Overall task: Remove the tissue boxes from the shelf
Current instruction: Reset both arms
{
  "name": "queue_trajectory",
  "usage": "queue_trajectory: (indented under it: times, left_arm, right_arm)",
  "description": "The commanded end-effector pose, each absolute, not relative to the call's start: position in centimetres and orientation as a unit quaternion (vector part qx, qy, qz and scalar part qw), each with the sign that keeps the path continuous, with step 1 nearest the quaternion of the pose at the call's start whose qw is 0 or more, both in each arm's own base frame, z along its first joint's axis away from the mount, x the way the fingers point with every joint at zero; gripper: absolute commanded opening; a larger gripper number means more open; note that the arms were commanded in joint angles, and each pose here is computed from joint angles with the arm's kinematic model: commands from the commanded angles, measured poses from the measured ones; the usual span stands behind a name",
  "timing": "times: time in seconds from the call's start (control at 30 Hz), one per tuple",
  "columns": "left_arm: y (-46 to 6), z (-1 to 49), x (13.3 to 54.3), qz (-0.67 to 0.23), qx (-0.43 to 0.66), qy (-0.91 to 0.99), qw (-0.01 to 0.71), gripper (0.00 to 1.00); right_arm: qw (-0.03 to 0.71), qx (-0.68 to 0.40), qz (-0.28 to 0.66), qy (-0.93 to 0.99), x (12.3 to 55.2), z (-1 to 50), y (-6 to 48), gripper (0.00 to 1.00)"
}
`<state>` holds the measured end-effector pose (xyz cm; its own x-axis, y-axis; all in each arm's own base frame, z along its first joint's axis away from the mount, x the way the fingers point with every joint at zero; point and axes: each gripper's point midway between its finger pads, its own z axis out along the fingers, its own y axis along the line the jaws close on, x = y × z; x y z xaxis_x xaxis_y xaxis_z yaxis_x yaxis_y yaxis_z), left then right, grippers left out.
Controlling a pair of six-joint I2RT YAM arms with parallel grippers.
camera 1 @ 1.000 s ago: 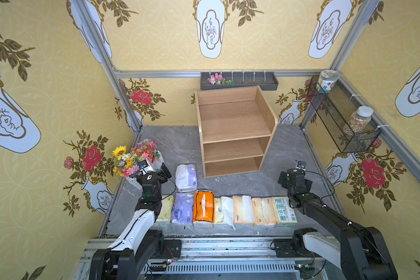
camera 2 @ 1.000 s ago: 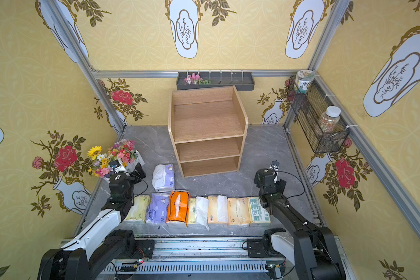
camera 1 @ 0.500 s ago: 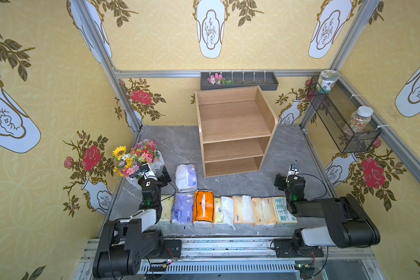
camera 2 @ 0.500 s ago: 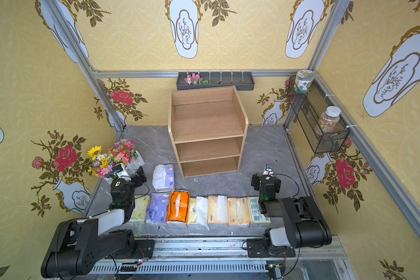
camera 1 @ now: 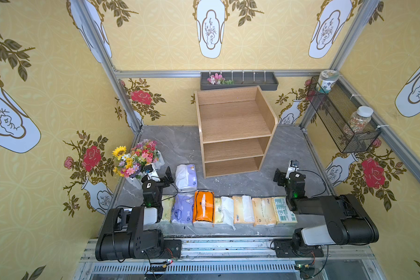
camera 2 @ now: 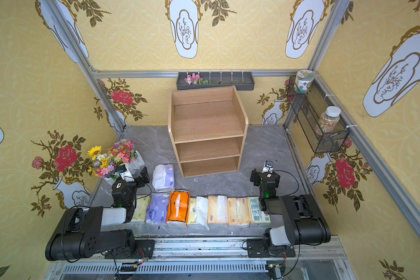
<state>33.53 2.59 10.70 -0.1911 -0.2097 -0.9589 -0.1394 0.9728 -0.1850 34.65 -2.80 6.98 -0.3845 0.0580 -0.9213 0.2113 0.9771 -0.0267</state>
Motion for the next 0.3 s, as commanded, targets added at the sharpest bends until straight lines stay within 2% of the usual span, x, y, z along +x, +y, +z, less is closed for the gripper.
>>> queue_trajectory:
  times: [0.0,0.27]
  left_arm:
    - [2.63,11.48,33.62,-0.027,-0.111,0.76,0.639,1.0]
    - [2.61,11.75,33.47,-0.027,-0.11,0.757,0.643,1.0]
  right_arm:
    - [0.562,0.083,-0.071,0.82,35.3,7.86,-2.88,0.97]
    - [0.562,0.063,-0.055,0.823,35.41,7.82,-2.1,0.97]
